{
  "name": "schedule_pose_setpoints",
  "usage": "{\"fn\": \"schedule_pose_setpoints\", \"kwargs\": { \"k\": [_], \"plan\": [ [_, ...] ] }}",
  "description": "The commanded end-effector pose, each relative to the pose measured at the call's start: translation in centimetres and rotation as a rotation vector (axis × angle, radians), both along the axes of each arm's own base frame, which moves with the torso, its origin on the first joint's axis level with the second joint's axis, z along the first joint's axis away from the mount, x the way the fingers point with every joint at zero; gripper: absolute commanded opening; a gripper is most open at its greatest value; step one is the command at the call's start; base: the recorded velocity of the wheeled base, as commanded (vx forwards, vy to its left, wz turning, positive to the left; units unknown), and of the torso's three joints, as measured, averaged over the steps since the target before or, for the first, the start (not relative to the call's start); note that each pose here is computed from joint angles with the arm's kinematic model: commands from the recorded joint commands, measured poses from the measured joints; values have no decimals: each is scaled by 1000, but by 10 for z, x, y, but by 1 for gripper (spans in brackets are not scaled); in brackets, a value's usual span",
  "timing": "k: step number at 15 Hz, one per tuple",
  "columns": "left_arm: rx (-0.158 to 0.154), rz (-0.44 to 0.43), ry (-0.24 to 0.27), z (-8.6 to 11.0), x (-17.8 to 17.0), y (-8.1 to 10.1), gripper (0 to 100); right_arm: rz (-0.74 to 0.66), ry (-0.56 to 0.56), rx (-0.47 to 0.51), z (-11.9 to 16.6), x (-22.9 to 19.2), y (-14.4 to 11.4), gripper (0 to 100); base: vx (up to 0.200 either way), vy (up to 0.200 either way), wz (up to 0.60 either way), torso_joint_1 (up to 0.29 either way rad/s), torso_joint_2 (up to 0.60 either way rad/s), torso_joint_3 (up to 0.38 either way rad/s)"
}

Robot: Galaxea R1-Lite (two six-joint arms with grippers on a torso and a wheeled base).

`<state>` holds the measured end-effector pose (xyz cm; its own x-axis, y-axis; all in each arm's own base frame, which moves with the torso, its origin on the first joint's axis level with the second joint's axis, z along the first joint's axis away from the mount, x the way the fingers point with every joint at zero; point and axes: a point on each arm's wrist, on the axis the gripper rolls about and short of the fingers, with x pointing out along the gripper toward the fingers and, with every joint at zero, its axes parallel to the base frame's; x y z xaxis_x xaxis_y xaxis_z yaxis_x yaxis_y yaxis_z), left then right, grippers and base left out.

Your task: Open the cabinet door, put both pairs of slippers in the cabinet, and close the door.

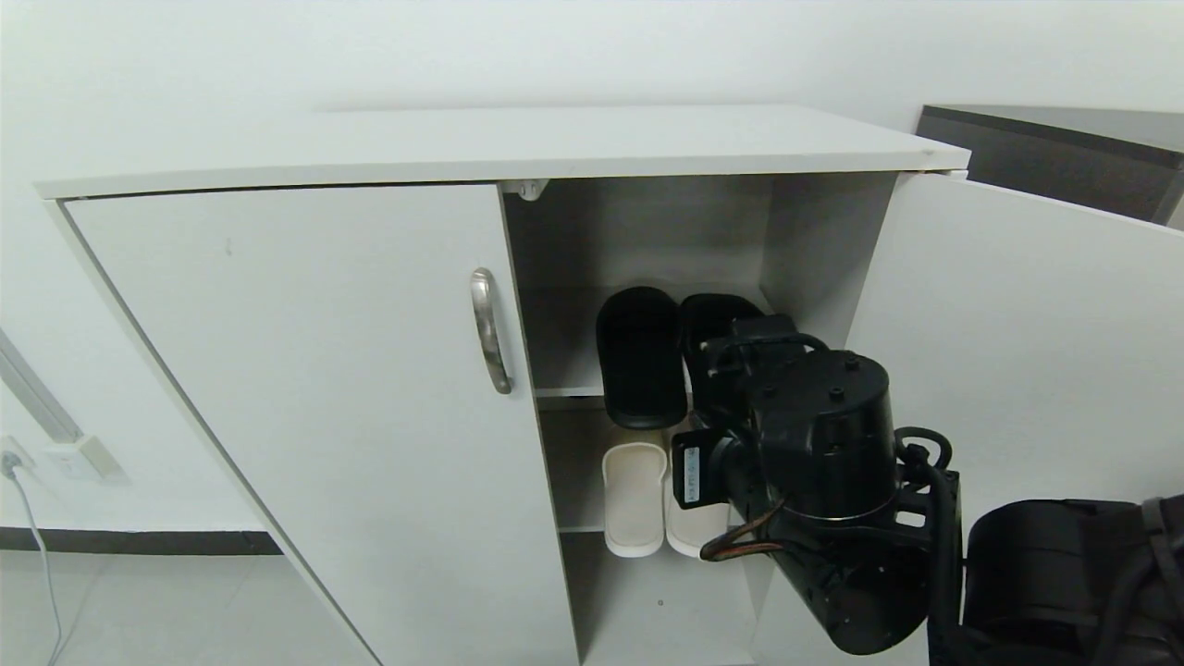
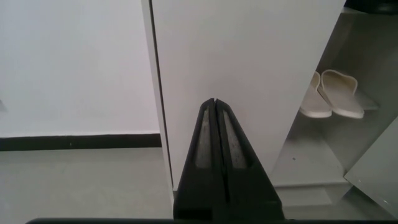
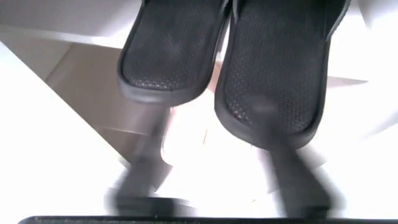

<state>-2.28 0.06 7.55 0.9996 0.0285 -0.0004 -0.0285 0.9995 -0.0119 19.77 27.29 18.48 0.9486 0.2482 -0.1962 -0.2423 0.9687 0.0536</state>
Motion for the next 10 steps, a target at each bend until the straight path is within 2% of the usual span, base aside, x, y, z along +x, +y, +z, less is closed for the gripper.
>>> {"fn": "schedule_pose_setpoints", "kwargs": {
  "k": [1,10],
  "plan": [
    [0,1,0,0,0,0,0,-1,4,-10,-3,1,1,0,0,0,0,0,0,0],
    [-2,1,0,0,0,0,0,-5,-6,-10,-14,6,10,0,0,0,0,0,0,0]
  ]
}}
